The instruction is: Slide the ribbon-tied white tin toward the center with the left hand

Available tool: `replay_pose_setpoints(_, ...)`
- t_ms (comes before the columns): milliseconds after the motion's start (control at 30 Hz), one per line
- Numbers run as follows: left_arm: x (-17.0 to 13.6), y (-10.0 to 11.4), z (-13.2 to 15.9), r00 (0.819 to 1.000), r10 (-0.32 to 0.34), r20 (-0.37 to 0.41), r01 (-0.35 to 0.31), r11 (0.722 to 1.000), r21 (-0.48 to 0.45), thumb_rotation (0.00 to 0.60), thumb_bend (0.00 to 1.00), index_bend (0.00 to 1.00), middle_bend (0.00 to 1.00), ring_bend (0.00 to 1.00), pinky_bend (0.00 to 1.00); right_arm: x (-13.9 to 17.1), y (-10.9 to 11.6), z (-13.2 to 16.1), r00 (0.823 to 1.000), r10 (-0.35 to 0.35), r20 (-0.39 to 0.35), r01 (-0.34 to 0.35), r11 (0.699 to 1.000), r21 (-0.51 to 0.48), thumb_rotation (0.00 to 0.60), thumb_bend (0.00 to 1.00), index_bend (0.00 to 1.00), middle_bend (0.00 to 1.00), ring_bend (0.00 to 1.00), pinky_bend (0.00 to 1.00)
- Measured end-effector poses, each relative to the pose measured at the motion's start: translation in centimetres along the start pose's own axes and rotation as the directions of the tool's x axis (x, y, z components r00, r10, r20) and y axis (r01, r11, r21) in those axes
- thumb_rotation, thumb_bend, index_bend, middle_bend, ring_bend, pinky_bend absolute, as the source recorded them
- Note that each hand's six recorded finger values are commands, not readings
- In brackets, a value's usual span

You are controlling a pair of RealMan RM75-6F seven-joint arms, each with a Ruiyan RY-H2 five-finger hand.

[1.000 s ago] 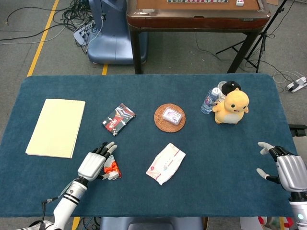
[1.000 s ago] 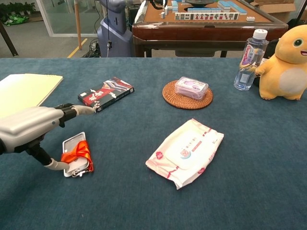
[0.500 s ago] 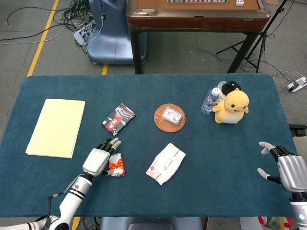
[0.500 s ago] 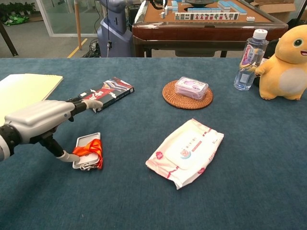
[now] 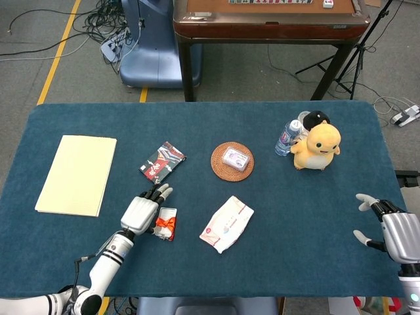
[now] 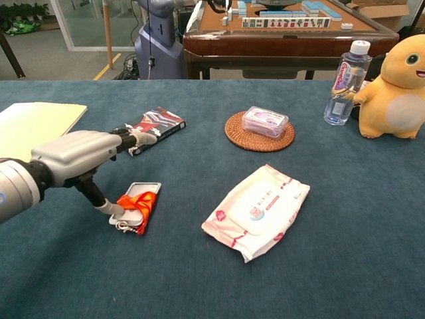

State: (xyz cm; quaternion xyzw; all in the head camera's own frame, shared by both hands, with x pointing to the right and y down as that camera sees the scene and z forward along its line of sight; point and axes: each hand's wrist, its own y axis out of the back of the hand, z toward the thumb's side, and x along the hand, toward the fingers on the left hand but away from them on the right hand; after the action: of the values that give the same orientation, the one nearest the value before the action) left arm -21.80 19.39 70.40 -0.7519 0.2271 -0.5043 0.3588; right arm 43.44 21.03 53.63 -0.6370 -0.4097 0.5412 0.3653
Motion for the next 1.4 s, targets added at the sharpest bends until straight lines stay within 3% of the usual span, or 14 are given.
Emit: replay_pose_setpoints(1400,6.8,2.3,3.4,1.000,0.017,0.010,-0.018,0.996,0.082,0.600,0.00,0.00,0.00,0.00,0.24,0.3,1.0,-0.7,0.999,-0.030,0.014,0.030,0.999,-0.018,0.600,0.01,0.28,0.44,0.35,0.58)
